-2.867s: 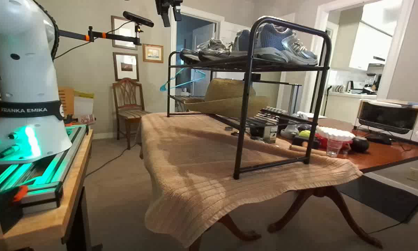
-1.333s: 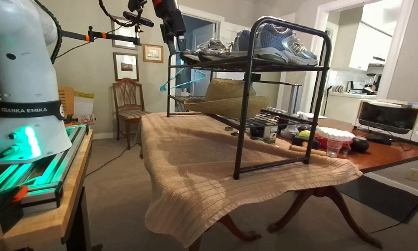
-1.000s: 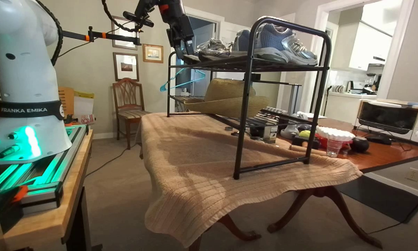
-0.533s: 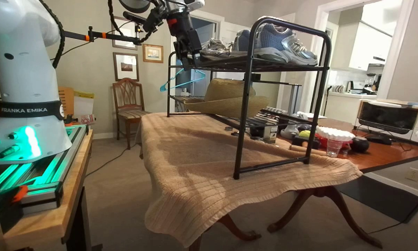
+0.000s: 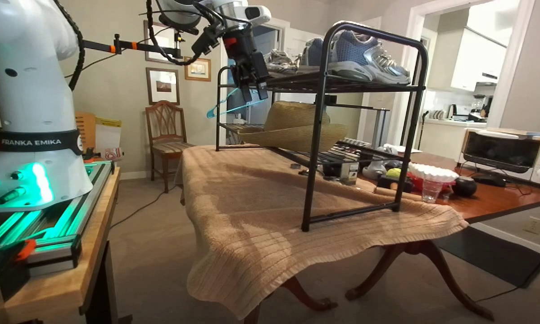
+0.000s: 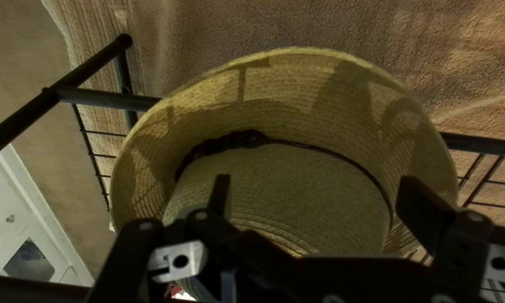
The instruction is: Put the hat on the top shelf of the rack
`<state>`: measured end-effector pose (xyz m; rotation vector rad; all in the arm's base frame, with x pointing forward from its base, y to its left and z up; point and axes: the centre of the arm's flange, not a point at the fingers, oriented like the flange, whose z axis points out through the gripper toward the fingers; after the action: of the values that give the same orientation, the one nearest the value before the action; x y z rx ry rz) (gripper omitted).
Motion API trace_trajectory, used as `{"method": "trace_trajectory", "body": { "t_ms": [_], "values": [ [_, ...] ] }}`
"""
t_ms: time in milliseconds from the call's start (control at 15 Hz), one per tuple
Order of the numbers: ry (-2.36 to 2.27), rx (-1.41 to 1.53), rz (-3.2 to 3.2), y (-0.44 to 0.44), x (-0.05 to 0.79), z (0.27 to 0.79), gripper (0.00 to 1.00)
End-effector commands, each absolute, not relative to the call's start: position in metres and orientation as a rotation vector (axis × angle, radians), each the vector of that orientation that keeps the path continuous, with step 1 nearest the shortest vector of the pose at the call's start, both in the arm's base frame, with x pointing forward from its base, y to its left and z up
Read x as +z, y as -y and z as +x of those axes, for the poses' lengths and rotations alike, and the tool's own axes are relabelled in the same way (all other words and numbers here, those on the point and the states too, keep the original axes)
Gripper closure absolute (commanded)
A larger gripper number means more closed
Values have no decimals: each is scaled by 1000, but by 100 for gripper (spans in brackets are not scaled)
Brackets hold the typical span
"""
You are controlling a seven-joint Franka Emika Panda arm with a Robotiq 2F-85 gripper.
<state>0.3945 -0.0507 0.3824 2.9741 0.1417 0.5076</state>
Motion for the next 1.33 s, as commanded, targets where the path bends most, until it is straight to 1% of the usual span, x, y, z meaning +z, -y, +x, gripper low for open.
{"method": "trace_trajectory", "body": {
  "t_ms": [0,667,1267],
  "values": [
    [-175,536,2959,61,353,380,0],
    [-148,487,2954,82,320,374,0],
    [-84,528,2955,95,292,378,0]
  ]
}}
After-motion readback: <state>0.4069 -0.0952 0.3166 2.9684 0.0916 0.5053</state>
